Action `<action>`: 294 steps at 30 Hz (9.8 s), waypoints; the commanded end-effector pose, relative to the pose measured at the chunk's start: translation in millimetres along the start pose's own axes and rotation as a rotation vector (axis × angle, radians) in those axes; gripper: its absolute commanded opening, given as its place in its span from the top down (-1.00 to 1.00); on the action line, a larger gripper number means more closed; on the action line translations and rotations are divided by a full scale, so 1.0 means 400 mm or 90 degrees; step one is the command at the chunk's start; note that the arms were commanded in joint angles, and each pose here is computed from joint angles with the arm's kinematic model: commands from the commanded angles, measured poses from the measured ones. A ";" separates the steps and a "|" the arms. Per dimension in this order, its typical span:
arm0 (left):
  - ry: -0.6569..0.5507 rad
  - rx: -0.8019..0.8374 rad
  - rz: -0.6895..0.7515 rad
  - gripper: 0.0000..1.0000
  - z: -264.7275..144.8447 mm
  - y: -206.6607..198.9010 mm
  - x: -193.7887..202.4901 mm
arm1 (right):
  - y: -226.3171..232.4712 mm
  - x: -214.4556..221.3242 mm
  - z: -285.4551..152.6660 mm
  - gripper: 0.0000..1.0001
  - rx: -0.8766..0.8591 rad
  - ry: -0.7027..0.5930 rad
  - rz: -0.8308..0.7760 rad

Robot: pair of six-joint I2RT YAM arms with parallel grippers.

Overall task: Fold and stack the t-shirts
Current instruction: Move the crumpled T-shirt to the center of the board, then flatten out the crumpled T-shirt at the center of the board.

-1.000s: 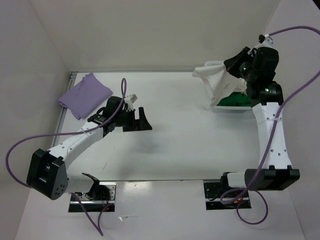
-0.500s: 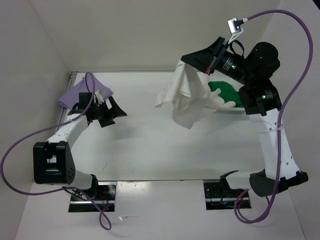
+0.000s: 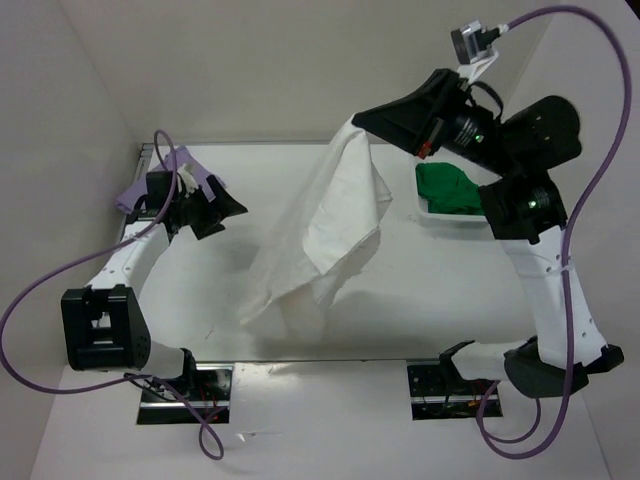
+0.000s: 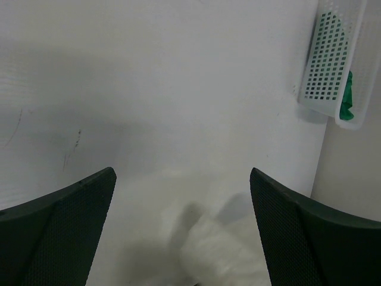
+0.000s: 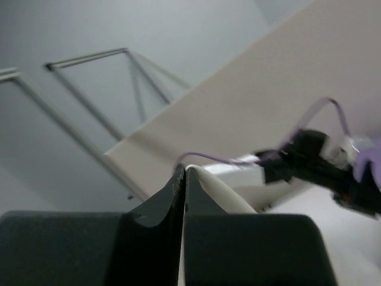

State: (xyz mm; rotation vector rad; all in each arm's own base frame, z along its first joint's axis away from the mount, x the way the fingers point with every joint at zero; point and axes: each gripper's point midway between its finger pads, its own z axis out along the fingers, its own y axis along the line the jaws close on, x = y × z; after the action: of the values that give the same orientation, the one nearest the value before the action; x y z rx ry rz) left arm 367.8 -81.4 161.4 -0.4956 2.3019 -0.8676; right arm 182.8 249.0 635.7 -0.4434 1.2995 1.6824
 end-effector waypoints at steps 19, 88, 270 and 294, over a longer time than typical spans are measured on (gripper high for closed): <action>0.046 -0.083 0.101 -1.00 -0.016 0.069 0.128 | -1.024 0.269 -0.372 0.43 0.743 0.020 0.097; -0.005 -0.064 0.011 -0.35 -0.095 0.044 0.229 | -0.833 0.829 -0.127 0.96 0.665 0.440 -0.110; -0.103 -0.170 -0.055 0.97 -0.090 0.217 -0.088 | -0.933 1.134 -0.509 0.10 0.895 0.280 0.317; -0.124 -0.308 -0.047 -0.38 -0.168 0.303 -0.025 | -0.900 0.808 -0.801 0.01 1.007 0.051 0.322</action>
State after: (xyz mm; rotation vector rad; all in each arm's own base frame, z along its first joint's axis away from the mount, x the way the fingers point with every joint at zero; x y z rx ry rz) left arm 323.4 35.6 121.2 -0.8398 2.3138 -0.3114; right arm 274.4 107.7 97.5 0.7570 2.3053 0.5054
